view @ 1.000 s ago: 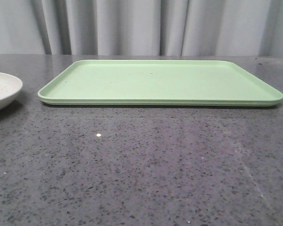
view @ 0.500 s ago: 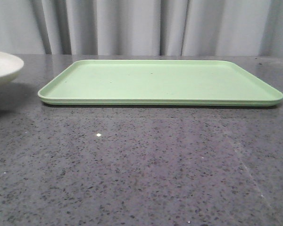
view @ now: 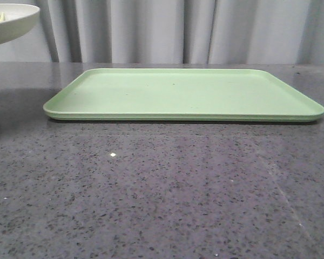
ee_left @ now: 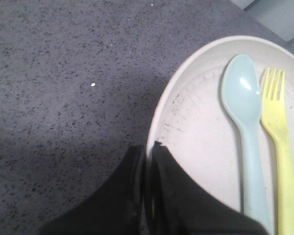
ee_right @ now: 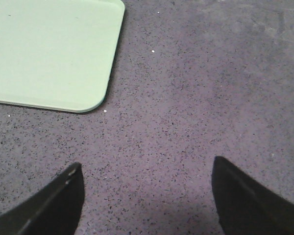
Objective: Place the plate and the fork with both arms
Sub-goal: 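Carry the plate over the green tray and lower it onto the tray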
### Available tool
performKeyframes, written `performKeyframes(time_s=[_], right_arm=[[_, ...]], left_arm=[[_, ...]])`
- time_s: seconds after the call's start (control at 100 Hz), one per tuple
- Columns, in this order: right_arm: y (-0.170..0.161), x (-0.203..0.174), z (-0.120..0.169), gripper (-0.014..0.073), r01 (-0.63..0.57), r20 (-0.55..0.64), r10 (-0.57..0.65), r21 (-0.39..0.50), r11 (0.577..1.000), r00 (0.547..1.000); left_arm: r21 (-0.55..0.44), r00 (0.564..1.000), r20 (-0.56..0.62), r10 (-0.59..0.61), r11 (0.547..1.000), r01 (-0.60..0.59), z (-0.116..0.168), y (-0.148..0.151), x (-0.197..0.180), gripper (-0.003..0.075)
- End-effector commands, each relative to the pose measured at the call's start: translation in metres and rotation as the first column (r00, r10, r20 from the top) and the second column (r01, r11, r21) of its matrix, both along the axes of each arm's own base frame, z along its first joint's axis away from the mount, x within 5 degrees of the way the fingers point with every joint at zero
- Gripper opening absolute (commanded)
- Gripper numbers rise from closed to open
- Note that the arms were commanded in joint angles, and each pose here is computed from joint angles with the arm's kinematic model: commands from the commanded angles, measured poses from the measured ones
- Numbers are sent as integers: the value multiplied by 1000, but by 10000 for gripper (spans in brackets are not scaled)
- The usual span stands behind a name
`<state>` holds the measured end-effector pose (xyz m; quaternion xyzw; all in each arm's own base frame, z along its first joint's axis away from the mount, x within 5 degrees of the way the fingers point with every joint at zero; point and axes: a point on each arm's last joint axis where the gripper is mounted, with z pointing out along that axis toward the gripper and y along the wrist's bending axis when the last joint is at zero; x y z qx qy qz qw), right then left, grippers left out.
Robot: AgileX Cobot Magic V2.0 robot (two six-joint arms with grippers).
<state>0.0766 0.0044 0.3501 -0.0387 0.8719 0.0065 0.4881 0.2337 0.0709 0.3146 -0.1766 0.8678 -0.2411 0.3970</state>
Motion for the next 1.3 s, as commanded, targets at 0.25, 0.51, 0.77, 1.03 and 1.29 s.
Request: performKeyframes(time_s=[0.25, 0.51, 0.77, 1.03, 1.29], right_arm=[[0, 4, 13, 543, 6, 82, -6, 0, 1000, 997], [0, 4, 13, 543, 6, 82, -6, 0, 1000, 997], [0, 4, 13, 543, 6, 82, -6, 0, 1000, 997], [0, 4, 13, 543, 6, 82, -6, 0, 1000, 997], [0, 4, 13, 543, 6, 82, -6, 0, 1000, 997]], left_arm=[[-23, 985, 171, -31, 999, 36, 29, -56, 25, -21], [-60, 984, 117, -132, 988, 140, 0, -125, 58, -21], [-81, 975, 115, -188, 977, 198, -7, -178, 96, -21], [-111, 970, 102, -220, 967, 231, -15, -212, 121, -21], [-90, 971, 66, -229, 968, 234, -37, -230, 128, -21]])
